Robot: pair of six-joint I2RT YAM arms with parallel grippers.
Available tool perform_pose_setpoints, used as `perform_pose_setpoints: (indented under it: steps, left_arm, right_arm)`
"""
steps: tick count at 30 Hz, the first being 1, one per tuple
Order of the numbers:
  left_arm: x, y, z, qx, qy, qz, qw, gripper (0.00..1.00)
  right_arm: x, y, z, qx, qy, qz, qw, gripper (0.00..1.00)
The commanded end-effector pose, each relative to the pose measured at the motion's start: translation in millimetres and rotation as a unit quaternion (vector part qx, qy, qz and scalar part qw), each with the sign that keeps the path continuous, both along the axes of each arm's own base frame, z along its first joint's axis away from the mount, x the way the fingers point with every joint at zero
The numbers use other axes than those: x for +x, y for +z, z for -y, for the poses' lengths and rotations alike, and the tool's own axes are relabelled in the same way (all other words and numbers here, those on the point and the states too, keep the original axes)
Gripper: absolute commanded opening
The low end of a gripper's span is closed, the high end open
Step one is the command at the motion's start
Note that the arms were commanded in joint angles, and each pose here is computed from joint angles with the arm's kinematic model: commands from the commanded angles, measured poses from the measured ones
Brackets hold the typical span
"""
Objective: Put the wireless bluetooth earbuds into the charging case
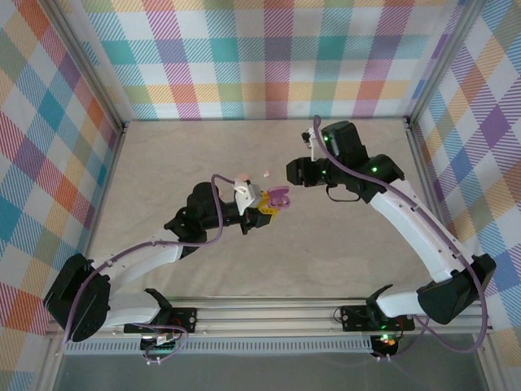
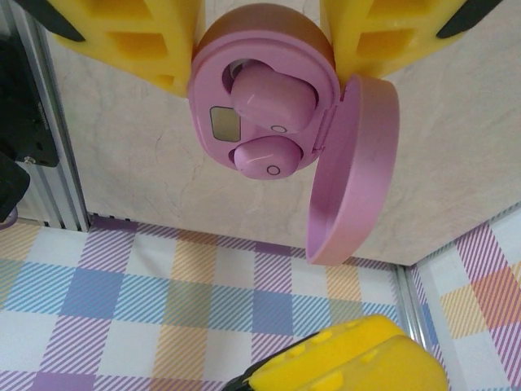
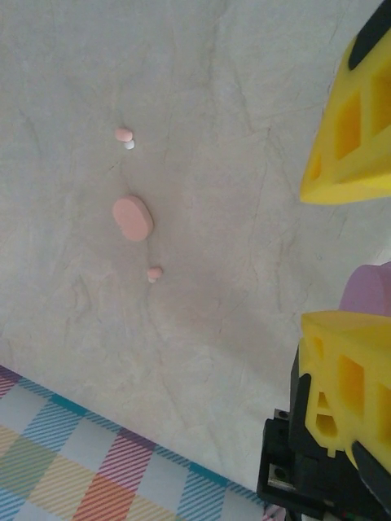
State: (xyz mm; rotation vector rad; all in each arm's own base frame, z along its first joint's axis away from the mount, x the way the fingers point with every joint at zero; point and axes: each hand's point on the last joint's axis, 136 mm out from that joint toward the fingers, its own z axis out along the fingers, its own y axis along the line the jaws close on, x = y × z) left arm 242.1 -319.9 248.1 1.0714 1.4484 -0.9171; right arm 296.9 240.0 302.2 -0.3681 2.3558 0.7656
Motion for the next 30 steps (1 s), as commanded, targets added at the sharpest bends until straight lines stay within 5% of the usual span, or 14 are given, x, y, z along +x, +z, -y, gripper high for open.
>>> perform_pose_setpoints:
  steps: [1, 24, 30]
  left_arm:
    - [0, 22, 8, -0.017, -0.021, 0.034, 0.999, 0.06]
    - [10, 28, 13, -0.022, -0.007, 0.015, 1.0, 0.06]
    - [12, 32, 11, -0.031, 0.004, 0.008, 0.999, 0.07]
  right_arm:
    - [-5, -8, -8, 0.026, 0.02, -0.033, 0.999, 0.4]
    - [-17, -27, -14, 0.056, 0.037, -0.058, 0.996, 0.4]
    - [-12, -23, 1, 0.078, -0.004, -0.056, 0.995, 0.48]
